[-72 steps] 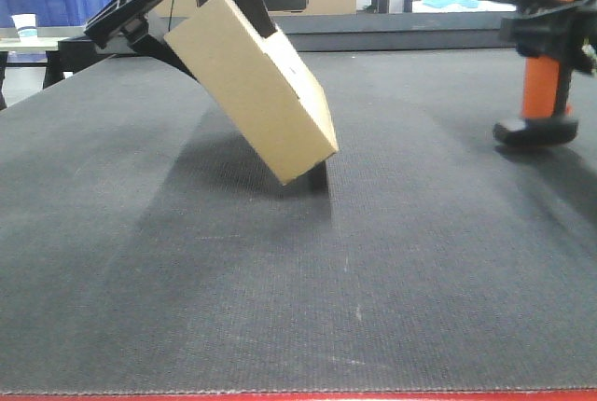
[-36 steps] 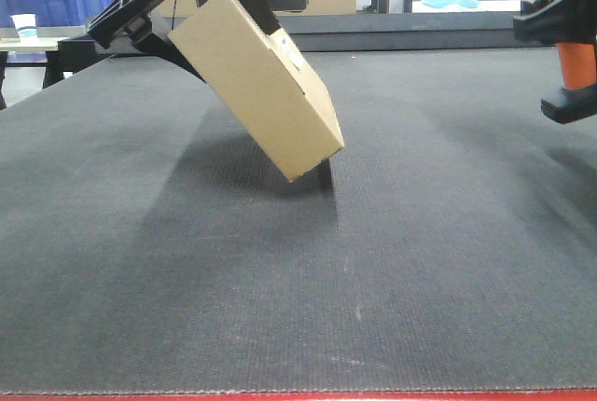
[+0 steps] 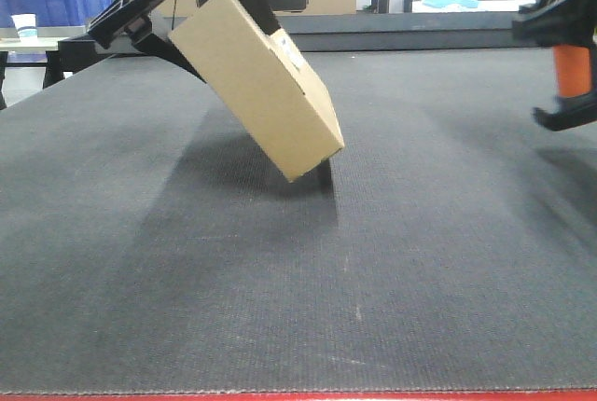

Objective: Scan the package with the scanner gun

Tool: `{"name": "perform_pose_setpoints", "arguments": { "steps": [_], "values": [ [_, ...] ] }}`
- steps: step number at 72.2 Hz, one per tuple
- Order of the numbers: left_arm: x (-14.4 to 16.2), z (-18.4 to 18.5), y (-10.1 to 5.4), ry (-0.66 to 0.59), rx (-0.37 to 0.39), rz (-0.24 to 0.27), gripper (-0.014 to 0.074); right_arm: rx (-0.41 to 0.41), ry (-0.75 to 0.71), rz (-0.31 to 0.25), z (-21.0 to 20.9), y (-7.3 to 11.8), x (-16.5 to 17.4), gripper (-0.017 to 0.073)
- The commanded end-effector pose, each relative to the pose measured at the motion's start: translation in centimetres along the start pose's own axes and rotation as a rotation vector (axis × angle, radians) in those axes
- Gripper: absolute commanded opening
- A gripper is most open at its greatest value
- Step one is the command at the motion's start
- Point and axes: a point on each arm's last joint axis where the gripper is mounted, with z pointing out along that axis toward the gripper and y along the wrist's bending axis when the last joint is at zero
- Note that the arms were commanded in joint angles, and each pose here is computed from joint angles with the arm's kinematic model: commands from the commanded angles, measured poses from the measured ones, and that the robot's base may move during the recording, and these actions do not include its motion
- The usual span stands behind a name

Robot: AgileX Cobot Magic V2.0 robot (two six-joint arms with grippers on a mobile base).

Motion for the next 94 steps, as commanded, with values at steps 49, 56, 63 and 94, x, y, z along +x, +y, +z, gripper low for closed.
{"name": "perform_pose_setpoints", "arguments": {
  "steps": [49, 56, 63, 94],
  "values": [
    [0.1, -0.1, -0.5, -0.009, 0.024, -0.012, -0.0111, 0.012, -0.092, 0.244, 0.8, 0.0, 1.2, -0.016],
    [0.1, -0.1, -0.5, -0.005, 0.023, -0.012, -0.0111, 0.012, -0.088, 0.244, 0.8, 0.0, 1.4, -0.016],
    [0.1, -0.1, -0.5, -0.005, 0.023, -0.012, -0.0111, 0.012, -0.086, 0.244, 0.8, 0.0, 1.4, -0.016],
    [0.2, -0.1, -0.5, 0.005, 0.02, -0.012, -0.0111, -0.013, -0.03, 0.229, 0.8, 0.3, 1.9, 0.0163]
  ]
}}
